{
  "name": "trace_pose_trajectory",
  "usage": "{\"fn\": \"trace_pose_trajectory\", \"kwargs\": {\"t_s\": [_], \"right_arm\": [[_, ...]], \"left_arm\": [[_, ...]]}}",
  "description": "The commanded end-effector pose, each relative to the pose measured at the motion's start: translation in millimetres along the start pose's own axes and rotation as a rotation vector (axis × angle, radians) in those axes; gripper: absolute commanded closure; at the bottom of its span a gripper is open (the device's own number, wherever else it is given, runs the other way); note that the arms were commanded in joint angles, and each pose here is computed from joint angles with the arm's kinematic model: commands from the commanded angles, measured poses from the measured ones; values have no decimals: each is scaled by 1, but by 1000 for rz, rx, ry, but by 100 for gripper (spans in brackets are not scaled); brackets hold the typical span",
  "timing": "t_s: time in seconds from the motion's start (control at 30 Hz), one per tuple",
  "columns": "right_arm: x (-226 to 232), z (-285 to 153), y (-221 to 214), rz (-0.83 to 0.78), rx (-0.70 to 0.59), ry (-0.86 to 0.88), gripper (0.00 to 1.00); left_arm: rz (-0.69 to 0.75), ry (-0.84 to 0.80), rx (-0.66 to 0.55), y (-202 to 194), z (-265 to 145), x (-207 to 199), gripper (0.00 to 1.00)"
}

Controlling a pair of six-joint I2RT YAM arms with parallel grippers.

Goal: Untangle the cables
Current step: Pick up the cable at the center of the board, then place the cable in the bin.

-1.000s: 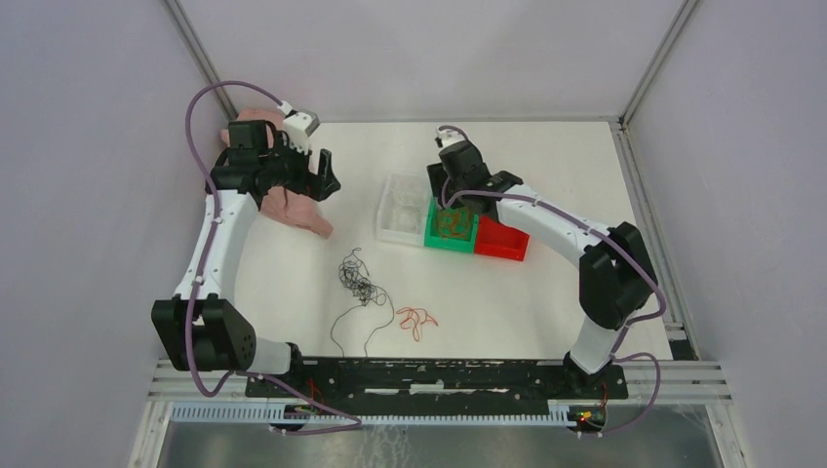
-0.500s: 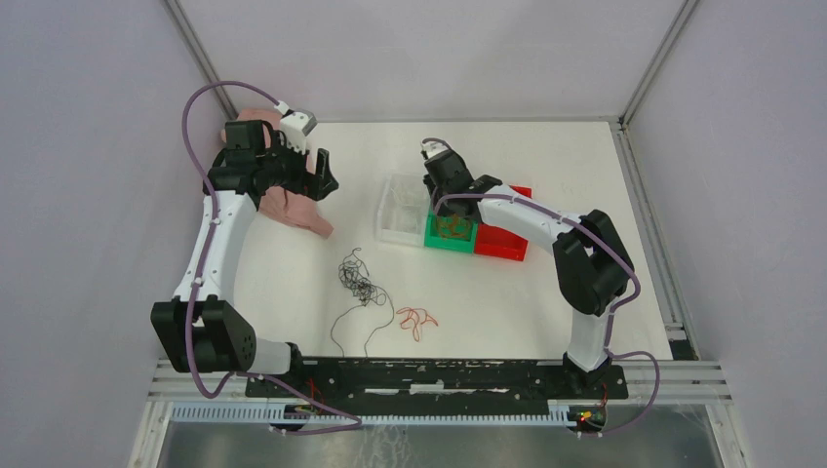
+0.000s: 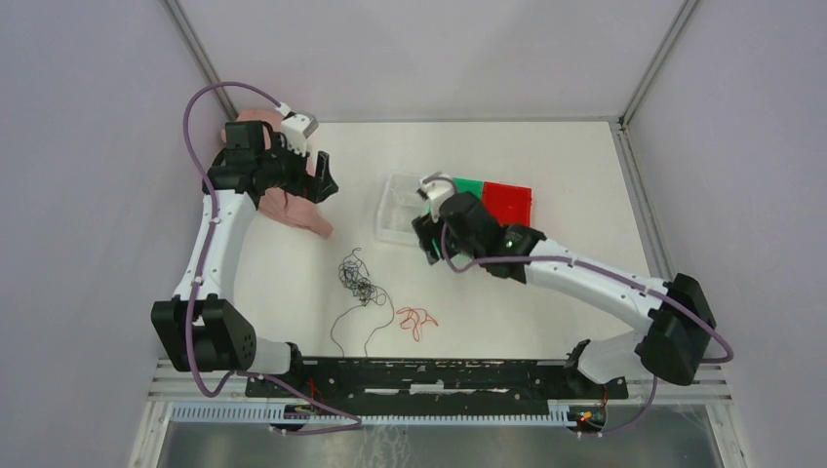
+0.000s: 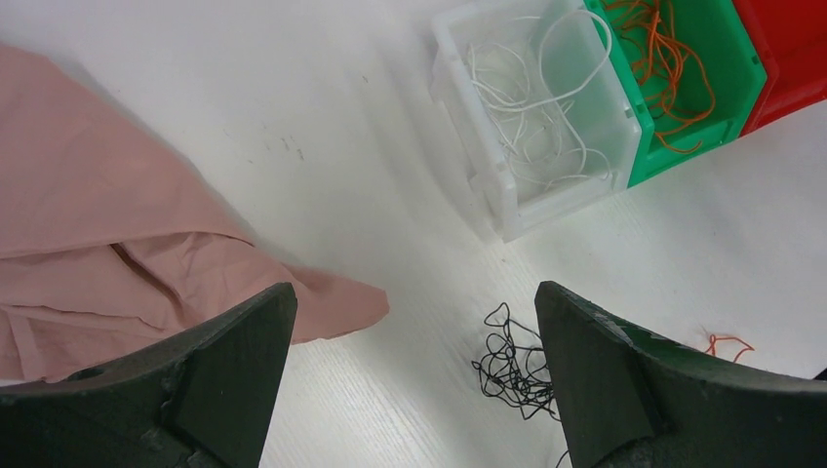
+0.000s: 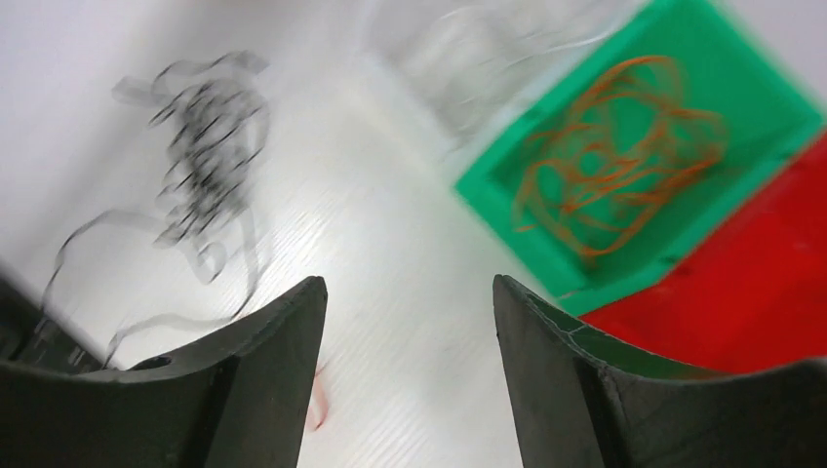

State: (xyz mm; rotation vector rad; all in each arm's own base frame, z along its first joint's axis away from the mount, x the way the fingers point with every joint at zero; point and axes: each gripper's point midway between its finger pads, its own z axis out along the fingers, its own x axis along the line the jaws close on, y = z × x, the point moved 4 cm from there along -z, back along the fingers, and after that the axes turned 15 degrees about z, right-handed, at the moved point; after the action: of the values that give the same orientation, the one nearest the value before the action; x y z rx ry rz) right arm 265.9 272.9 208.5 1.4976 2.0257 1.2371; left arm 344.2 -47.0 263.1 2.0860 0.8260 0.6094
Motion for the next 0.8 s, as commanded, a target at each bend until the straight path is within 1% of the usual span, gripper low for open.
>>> {"fn": "trace_pose_trajectory", "kwargs": {"t_s": [0.0,0.1,0.23,0.33,0.43,0.47,0.5,0.6,0.63,0.7,0.77], "right_arm": [[48,-22,-77,-57,164,212,29],[70,-31,-120,-132,250,272,28],[88,-27,-164,-204,346,301,32],[89,-15,-184,-249,387,265,39],[88,-3,-195,-256,392,248,48],[88,1,-198,-259,392,243,52],[86,4,-200,-262,388,231,59],[80,10,-190,-244,348,195,86],[78,10,-181,-228,333,189,92],[71,7,-155,-190,292,175,98],[62,3,-122,-161,229,161,100]], "left_arm": [[80,-43,-17,5,-3,0,1],[81,-33,13,-3,-1,0,1],[77,-37,34,-11,-1,-2,1],[82,-40,32,-9,-4,-4,1],[85,-40,28,-8,-8,-6,1],[86,-39,27,-8,-9,-6,1],[88,-39,25,-7,-9,-7,1],[86,-38,29,-9,-10,-9,1],[86,-36,29,-9,-10,-8,1],[86,-38,30,-9,-11,-9,1],[87,-37,26,-8,-12,-9,1]]}}
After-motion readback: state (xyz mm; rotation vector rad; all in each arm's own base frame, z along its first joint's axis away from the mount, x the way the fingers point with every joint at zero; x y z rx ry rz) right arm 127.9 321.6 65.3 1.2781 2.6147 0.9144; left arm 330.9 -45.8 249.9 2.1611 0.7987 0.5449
